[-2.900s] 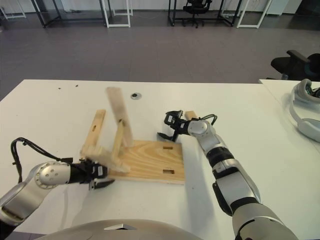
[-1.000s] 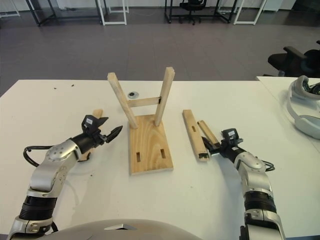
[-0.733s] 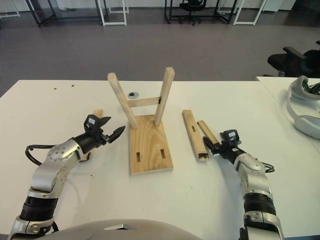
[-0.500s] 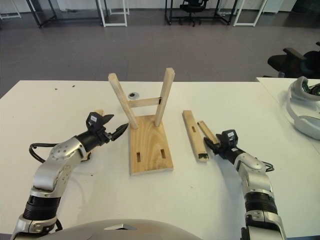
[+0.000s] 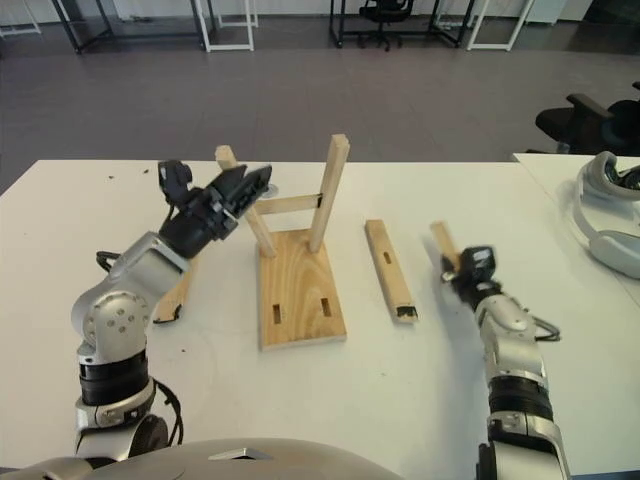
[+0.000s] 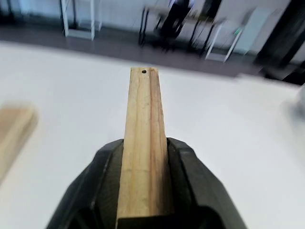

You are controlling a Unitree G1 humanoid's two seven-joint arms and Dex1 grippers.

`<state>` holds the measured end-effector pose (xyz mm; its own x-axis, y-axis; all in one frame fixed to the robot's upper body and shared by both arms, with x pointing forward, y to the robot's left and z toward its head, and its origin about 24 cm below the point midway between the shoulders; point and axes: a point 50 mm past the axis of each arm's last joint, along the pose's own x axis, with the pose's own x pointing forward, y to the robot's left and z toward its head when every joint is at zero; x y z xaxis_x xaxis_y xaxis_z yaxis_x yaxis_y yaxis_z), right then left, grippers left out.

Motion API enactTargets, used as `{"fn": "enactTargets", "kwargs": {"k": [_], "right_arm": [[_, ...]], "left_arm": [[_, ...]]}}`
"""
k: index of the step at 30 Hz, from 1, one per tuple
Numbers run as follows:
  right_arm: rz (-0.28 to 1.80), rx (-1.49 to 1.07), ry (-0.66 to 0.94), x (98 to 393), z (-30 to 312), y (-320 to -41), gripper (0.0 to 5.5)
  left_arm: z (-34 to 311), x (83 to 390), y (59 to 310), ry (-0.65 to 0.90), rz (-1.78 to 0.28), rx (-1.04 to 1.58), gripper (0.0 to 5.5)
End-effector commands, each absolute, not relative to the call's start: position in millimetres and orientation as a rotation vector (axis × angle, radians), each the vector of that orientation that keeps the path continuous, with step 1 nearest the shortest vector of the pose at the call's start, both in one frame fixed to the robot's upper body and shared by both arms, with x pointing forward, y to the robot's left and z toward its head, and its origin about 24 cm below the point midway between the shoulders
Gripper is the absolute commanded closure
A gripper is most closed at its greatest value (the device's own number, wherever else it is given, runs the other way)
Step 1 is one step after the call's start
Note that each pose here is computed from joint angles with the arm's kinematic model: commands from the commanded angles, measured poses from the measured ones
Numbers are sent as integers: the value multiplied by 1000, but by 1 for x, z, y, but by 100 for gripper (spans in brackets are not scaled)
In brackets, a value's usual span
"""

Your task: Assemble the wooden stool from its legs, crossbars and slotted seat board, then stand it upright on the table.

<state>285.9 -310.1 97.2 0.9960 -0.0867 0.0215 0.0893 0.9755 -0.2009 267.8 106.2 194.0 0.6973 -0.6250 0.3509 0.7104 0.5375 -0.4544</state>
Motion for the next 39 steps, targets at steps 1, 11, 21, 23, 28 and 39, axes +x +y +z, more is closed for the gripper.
{"fn": "enactTargets", "kwargs": {"k": [1,11,21,23,28,39], "right_arm": [[255,-443,-506,296,192,-207,418],[685,-420,-780,261,229,-88,418],[693,-443,-773,258,229,-91,418],[698,-451,-776,258,229,-90,418],[688,-461,-774,258,228,-90,419],[556,-483,-513,256,179,-137,254]], "left_arm": [[238,276,108,-255,-881,-782,156],[270,276,99,-281,-1001,-852,283],[262,276,101,-253,-976,-859,443],[262,277,100,-250,-978,-858,473],[261,276,100,-239,-971,-853,502],[228,274,208,-268,-533,-507,510]]}}
